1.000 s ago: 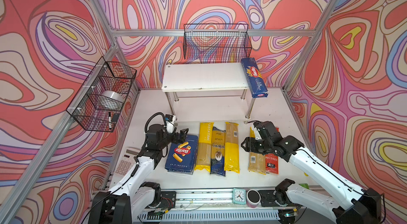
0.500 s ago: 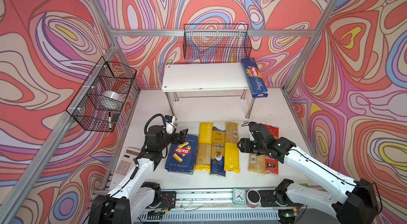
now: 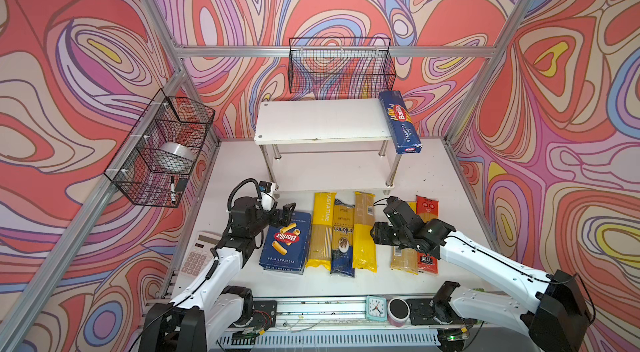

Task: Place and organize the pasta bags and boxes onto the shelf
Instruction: 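Release the box and move the right gripper down over the yellow spaghetti bags, then lower the right gripper onto the yellow-and-clear spaghetti bag and close on it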

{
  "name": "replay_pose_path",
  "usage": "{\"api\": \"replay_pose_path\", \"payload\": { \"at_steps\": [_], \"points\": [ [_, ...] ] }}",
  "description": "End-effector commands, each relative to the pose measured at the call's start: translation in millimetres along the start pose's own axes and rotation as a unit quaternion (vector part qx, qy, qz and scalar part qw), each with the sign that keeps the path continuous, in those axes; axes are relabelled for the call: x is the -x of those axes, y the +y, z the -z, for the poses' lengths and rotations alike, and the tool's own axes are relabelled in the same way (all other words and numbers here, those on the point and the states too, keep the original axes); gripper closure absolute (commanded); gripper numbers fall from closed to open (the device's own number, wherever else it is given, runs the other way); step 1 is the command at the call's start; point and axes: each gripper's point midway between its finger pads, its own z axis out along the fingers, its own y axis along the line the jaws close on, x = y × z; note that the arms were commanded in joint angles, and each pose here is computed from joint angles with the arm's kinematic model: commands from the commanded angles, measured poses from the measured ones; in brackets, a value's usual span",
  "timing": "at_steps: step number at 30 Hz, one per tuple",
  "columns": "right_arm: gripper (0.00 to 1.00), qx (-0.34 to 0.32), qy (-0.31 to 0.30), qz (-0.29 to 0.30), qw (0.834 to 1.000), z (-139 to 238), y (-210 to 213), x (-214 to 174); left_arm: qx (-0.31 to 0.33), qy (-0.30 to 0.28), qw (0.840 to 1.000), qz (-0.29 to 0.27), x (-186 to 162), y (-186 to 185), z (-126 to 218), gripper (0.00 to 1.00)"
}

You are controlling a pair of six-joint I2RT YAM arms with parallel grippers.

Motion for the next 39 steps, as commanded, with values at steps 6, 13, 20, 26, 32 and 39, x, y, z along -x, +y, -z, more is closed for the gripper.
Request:
{"api": "replay_pose_path", "payload": {
  "at_steps": [6,13,20,26,32,39],
  "points": [
    [0.26,-0.022,-0.003,0.010,1.000,-13.0,8.7,4.5,-0.004,-0.007,1.000,-0.007,8.4,-2.0,-1.3,0.00],
    [0.22,-0.013,0.012,0.021,1.000,-32.5,23.0,7.5,-0.003,-0.006,1.000,-0.005,7.8,-1.5,-1.8,0.00],
    [0.18,-0.001,0.020,0.013,1.000,-49.4,31.0,6.0,-0.004,-0.006,1.000,-0.006,8.6,-2.0,-2.0,0.00],
    [0.16,-0.018,0.030,0.014,0.999,-57.5,26.8,2.0,-0.004,-0.006,1.000,-0.006,8.6,-1.9,-2.2,0.00],
    [0.12,-0.017,0.042,0.017,0.999,-66.5,26.1,-5.1,-0.006,-0.005,1.000,-0.006,8.8,-2.2,-2.4,0.00],
    [0.11,-0.021,0.044,0.017,0.999,-72.1,24.5,-8.5,-0.005,-0.004,1.000,-0.006,8.2,-2.1,-2.6,0.00]
  ]
}}
